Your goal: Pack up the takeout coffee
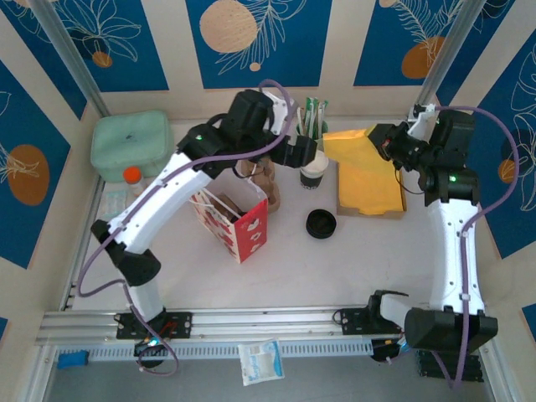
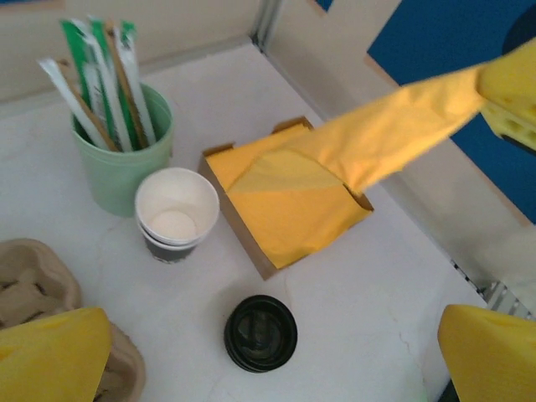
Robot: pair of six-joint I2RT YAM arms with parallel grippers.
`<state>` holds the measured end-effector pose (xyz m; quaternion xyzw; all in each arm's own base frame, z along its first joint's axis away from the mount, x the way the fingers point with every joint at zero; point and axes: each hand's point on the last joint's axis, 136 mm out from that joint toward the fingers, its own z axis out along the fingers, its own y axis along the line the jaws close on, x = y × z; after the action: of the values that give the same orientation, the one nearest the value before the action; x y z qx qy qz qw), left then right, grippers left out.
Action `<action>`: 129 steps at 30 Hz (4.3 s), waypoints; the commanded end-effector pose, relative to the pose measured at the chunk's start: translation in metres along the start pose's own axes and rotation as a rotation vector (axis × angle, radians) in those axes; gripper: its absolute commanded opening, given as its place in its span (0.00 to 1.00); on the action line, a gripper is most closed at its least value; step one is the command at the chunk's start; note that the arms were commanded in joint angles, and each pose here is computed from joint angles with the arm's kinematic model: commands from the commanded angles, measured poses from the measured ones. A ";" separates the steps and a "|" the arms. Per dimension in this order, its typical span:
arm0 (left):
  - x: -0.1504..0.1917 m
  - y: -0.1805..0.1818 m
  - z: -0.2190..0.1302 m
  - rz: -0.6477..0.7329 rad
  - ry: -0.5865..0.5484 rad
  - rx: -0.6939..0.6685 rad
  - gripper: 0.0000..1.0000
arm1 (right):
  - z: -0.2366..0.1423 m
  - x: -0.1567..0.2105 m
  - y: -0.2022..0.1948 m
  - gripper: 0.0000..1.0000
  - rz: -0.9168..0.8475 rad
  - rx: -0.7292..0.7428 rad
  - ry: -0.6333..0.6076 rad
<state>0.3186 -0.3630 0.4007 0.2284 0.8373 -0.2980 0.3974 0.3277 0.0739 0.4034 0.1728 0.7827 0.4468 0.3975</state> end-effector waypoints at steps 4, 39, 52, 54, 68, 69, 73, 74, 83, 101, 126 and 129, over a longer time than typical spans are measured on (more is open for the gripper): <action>-0.029 0.044 -0.072 -0.030 -0.156 -0.120 0.99 | -0.018 0.019 0.071 0.00 -0.090 -0.094 0.001; 0.023 0.167 -0.234 -0.268 -0.386 -0.486 0.99 | 0.072 0.200 0.256 0.00 -0.181 -0.376 0.160; 0.037 0.163 -0.234 -0.259 -0.367 -0.458 0.99 | 0.090 0.198 0.226 0.00 -0.147 -0.258 0.038; 0.039 0.161 -0.233 -0.257 -0.362 -0.442 0.99 | 0.090 0.198 0.225 0.00 -0.148 -0.251 0.032; 0.066 0.137 -0.211 -0.225 -0.229 -0.282 0.96 | 0.076 0.181 0.226 0.00 -0.164 -0.252 -0.049; 0.068 0.137 -0.208 -0.226 -0.216 -0.276 0.95 | 0.077 0.181 0.224 0.00 -0.165 -0.249 -0.050; 0.075 0.138 -0.199 -0.228 -0.184 -0.261 0.93 | 0.078 0.180 0.223 0.00 -0.163 -0.244 -0.051; 0.076 0.138 -0.196 -0.228 -0.175 -0.256 0.93 | 0.078 0.181 0.223 0.00 -0.164 -0.244 -0.049; 0.075 0.150 -0.183 -0.228 -0.156 -0.280 0.95 | 0.090 0.193 0.224 0.00 -0.141 -0.246 -0.013; 0.068 0.173 -0.189 -0.224 -0.193 -0.411 0.99 | 0.121 0.249 0.242 0.00 -0.086 -0.256 0.095; 0.066 0.174 -0.186 -0.226 -0.191 -0.407 1.00 | 0.144 0.244 0.193 0.32 -0.055 -0.151 0.086; 0.064 0.174 -0.185 -0.228 -0.189 -0.404 0.99 | 0.143 0.243 0.194 0.47 -0.058 -0.154 0.090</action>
<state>0.2863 -0.1028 0.3791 0.0167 0.8664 -0.1846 0.4637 0.2748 0.4173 0.3959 0.0973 0.7798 0.4834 0.3857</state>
